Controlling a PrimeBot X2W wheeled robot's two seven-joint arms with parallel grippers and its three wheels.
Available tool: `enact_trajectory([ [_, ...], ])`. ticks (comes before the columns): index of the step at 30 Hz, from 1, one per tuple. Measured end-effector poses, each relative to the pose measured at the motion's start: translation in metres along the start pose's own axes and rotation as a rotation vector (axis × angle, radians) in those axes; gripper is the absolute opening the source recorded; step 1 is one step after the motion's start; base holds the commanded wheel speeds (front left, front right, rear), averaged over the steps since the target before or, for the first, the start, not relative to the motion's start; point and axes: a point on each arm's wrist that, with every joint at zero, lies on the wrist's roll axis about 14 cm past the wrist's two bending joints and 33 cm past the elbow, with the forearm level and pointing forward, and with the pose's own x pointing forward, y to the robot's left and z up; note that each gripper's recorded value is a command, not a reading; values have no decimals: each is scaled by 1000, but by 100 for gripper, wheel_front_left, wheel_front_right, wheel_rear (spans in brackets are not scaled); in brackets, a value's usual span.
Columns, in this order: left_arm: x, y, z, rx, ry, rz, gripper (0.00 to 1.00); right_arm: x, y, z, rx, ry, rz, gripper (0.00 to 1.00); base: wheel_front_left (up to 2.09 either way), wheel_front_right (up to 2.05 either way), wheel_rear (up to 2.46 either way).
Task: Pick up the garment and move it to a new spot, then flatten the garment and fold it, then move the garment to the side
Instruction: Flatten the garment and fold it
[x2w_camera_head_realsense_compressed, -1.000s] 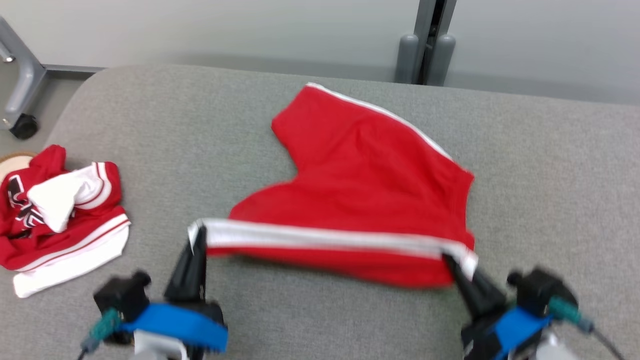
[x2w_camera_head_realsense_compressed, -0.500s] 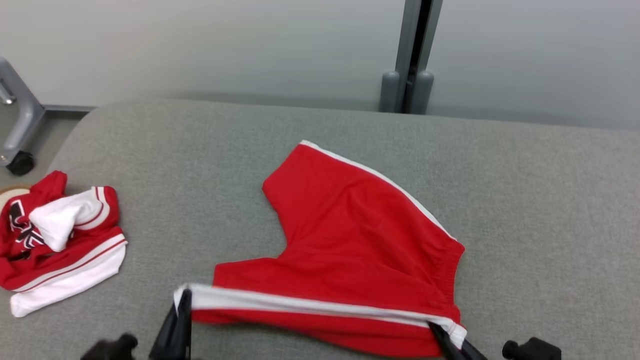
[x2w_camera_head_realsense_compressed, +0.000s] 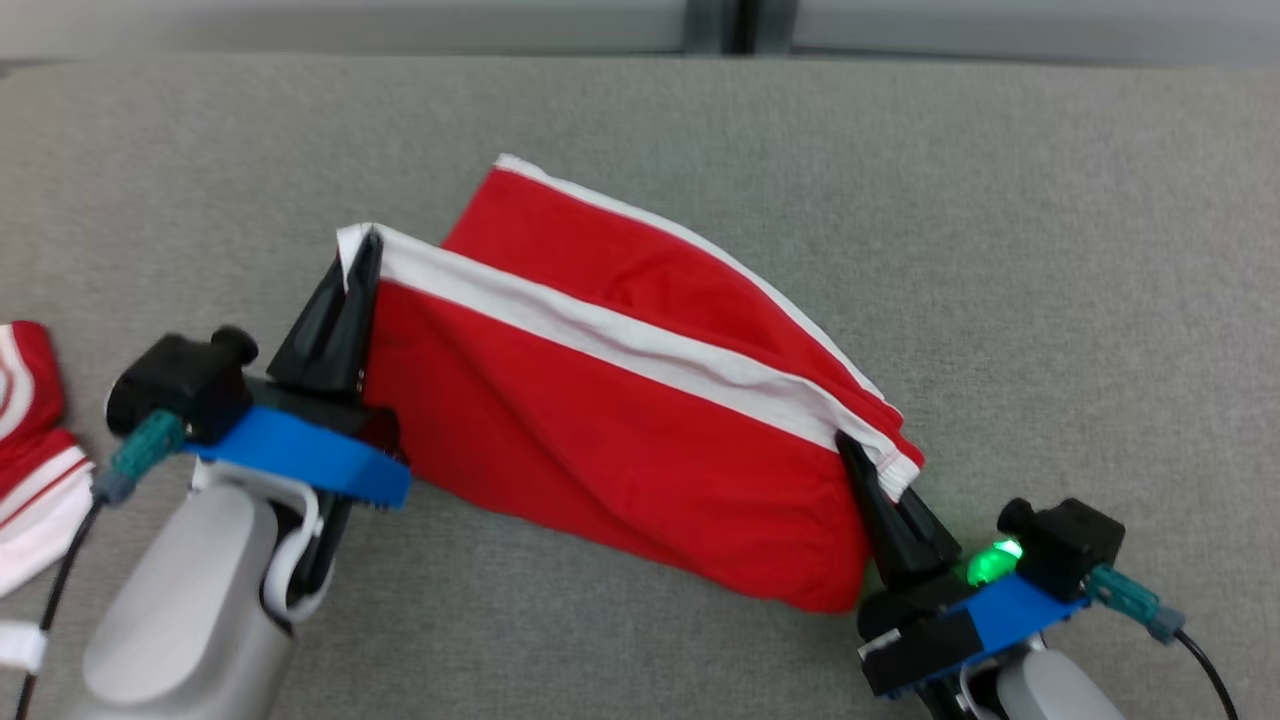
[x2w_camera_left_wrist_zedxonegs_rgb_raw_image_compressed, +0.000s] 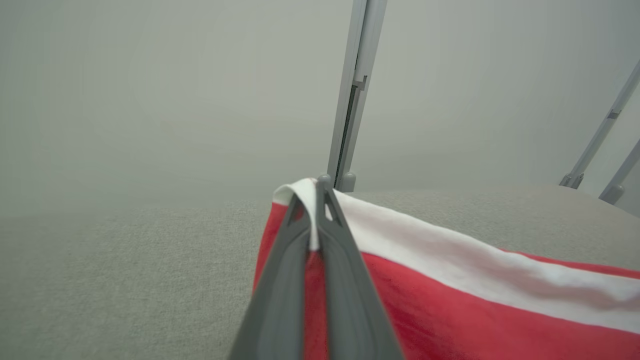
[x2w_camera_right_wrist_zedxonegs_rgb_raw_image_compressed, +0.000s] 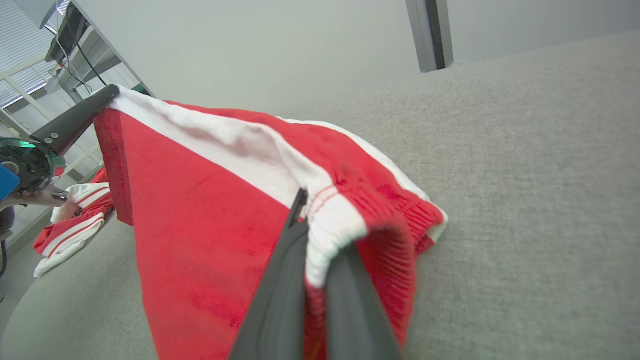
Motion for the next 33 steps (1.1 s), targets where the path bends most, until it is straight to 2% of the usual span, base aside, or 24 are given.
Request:
enact_trajectory([
  [8, 66, 11, -35, -2, 74, -42, 0, 28, -21, -7, 77, -19, -76, 0, 0, 0, 0],
  [12, 88, 11, -45, -1, 89, -62, 0, 40, -27, -7, 74, -28, -82, 0, 0, 0, 0],
  [25, 115, 20, -75, -22, 135, -38, 0, 55, -42, -7, 55, -39, -107, 0, 0, 0, 0],
  [26, 115, 20, -75, -22, 135, -38, 17, 55, -42, -7, 55, -39, -107, 0, 0, 0, 0],
  [27, 116, 21, -78, -19, 140, -33, 49, 54, -47, -6, 54, -44, -120, 2, 0, 0, 0],
  [28, 116, 19, -80, -20, 145, -35, 100, 54, -48, -6, 53, -45, -123, 29, 0, 0, 0],
  [29, 115, 19, -81, -21, 147, -33, 100, 54, -48, -6, 53, -45, -125, 87, 0, 0, 0],
  [30, 116, 19, -81, -20, 146, -30, 100, 53, -49, -7, 48, -41, -127, 100, 0, 0, 0],
  [33, 110, 21, -81, -14, 153, -17, 100, 48, -56, -9, 22, -26, -149, 100, 0, 0, 0],
])
